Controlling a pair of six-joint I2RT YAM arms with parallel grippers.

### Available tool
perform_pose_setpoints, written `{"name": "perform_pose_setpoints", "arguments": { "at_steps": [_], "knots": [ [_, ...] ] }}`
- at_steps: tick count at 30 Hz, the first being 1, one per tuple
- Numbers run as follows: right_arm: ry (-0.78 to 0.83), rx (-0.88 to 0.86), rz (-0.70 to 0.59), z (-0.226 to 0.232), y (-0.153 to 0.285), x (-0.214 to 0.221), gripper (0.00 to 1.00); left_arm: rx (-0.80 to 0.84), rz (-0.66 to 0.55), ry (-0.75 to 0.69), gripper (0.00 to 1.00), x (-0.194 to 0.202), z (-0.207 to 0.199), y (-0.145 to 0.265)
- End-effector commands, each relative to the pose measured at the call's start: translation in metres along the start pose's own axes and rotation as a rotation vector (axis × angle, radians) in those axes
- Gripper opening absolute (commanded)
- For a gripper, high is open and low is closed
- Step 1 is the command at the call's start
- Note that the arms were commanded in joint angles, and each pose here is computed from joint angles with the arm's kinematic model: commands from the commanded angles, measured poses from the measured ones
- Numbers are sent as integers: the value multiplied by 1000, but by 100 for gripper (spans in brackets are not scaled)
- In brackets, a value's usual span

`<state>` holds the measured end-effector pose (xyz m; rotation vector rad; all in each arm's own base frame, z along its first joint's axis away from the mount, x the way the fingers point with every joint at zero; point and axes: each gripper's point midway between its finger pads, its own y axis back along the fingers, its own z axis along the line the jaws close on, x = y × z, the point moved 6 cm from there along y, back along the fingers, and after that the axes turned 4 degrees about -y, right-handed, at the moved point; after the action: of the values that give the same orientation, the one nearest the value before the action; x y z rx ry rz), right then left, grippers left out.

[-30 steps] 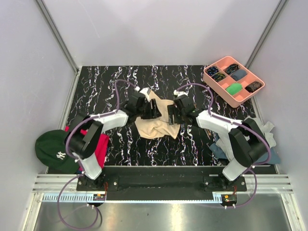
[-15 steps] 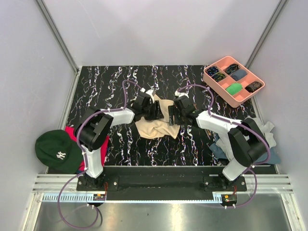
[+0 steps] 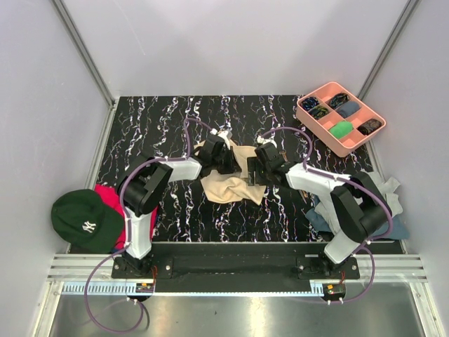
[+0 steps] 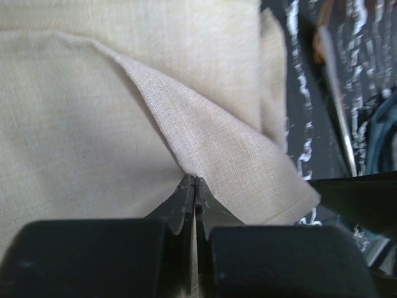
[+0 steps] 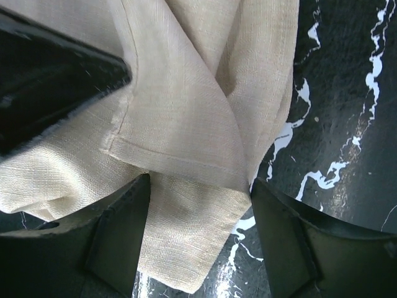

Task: Fold the napkin, place the utensils inside, and roll it up
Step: Move the napkin to the centre of the board, then flatten the napkin out

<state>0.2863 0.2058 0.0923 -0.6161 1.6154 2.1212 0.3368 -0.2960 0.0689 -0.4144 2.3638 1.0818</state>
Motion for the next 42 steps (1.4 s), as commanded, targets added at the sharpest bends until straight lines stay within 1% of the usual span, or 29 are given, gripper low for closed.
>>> {"name": "perform_pose_setpoints", "arguments": {
  "at_steps": [1,3,4,6,7,8,11,13,16,17,19,20,21,22,23,25,26,28,31,32,38,40,42],
  "knots": [
    [-34,-20,-72,2,15,-12,74,179,-251,10,0,-72,-37,36],
    [-35,-27,-77,1,19,-11,74,227,-343,49,0,-93,-35,64],
    [-36,-37,-90,2,24,-13,74,239,-369,56,0,-98,-34,77],
    [-34,-62,-102,4,31,-15,74,245,-396,71,0,-107,-23,94],
    [-29,-73,-103,6,32,-16,75,241,-402,78,0,-105,-18,103],
    [-24,-95,-99,8,34,-16,75,229,-423,94,0,-109,-7,111],
    [-23,-111,-105,11,36,-18,75,200,-437,128,0,-99,15,127],
    [-19,-114,-98,12,33,-19,75,179,-421,130,0,-88,24,130],
    [-19,-119,-83,14,29,-18,76,131,-378,115,0,-72,36,126],
    [-23,-116,-83,14,28,-18,76,152,-340,105,0,-66,35,123],
    [-34,-106,-80,13,26,-17,77,183,-287,115,14,-61,35,112],
    [-46,-97,-87,12,26,-17,77,228,-264,99,22,-57,24,107],
    [-51,-95,-93,11,28,-18,77,236,-248,89,29,-53,19,102],
    [-56,-91,-97,11,28,-18,77,242,-239,65,38,-56,12,94],
    [-62,-78,-107,9,29,-19,77,229,-205,23,41,-48,0,84],
    [-68,-73,-121,8,32,-20,78,233,-181,-32,50,-53,-18,67],
    [-76,-71,-127,7,34,-21,78,233,-148,-77,52,-46,-29,57],
    [-90,-74,-136,3,39,-22,78,216,-129,-110,56,-49,-36,35],
    [-110,-93,-153,-3,49,-23,79,162,-85,-131,59,-47,-32,15],
    [-115,-104,-173,-4,56,-26,79,124,-99,-134,60,-48,-27,12],
    [-134,-123,-194,-17,71,-23,82,-36,-136,-154,63,-46,-6,13],
    [-133,-121,-191,-20,71,-23,82,-52,-151,-156,64,-42,-3,17],
    [-132,-116,-181,-21,68,-22,82,-61,-167,-159,69,-39,-2,21]
  ]
}}
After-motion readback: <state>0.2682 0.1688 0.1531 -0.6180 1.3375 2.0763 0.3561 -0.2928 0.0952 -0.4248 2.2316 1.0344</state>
